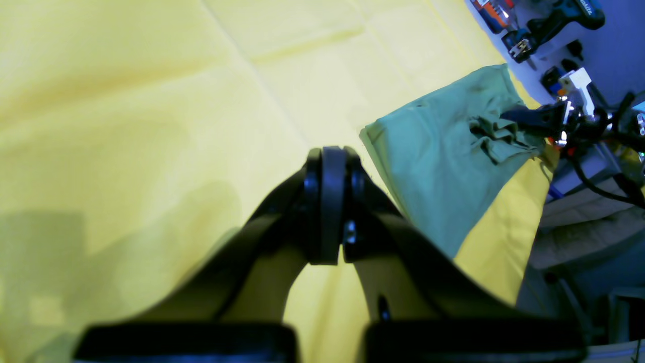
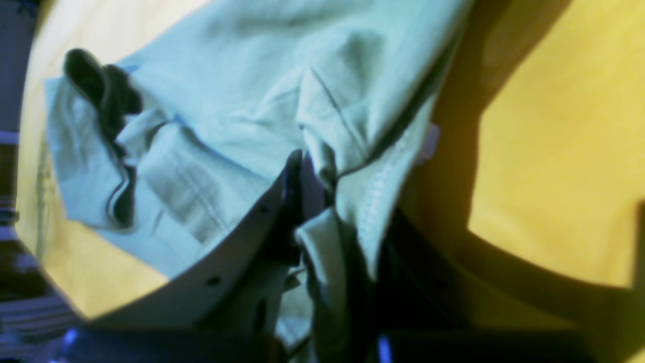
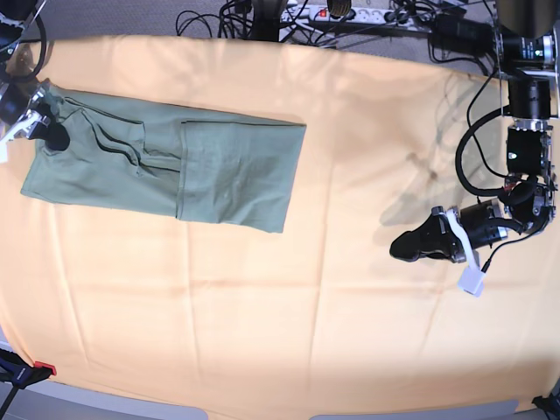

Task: Fold the T-shirt properly
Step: 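Lift the shirt's end with the right gripper and fold it over the stack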

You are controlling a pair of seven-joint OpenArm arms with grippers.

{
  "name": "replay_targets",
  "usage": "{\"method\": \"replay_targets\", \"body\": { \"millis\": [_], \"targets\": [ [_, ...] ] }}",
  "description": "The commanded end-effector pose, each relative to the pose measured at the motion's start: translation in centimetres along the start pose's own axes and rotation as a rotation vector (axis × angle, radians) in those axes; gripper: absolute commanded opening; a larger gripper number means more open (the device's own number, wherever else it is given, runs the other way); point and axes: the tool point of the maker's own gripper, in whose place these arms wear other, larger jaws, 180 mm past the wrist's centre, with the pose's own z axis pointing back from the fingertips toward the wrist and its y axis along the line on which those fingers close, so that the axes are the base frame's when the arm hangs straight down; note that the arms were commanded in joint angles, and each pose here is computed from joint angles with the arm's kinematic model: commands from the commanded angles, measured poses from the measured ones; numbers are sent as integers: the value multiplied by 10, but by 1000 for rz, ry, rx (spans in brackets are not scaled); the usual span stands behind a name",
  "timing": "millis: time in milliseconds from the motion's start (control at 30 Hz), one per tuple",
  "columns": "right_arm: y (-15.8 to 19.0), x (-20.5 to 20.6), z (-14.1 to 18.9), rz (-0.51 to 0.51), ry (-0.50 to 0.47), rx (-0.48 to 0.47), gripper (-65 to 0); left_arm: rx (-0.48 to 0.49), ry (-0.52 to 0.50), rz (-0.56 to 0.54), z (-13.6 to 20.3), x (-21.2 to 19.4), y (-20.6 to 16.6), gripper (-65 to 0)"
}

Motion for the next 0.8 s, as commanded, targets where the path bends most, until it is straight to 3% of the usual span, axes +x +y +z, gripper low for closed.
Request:
{"method": "replay_targets", "body": {
  "millis": [0, 200, 400, 567, 767],
  "targets": [
    [-2, 22, 10, 53, -35, -27, -650, -7, -55, -34, 6, 23, -3, -650],
    [11, 54, 26, 276, -46, -137, -650, -8, -59, -34, 6, 24, -3, -650],
    [46, 88, 44, 490, -105, -228, -650, -8, -60, -33, 6, 24, -3, -650],
    [104, 85, 49, 631, -184, -169, -650, -8, -60, -33, 6, 24, -4, -650],
    [188, 73, 60, 692, -317, 33, -650, -8, -60, -33, 6, 24, -3, -650]
  ]
}}
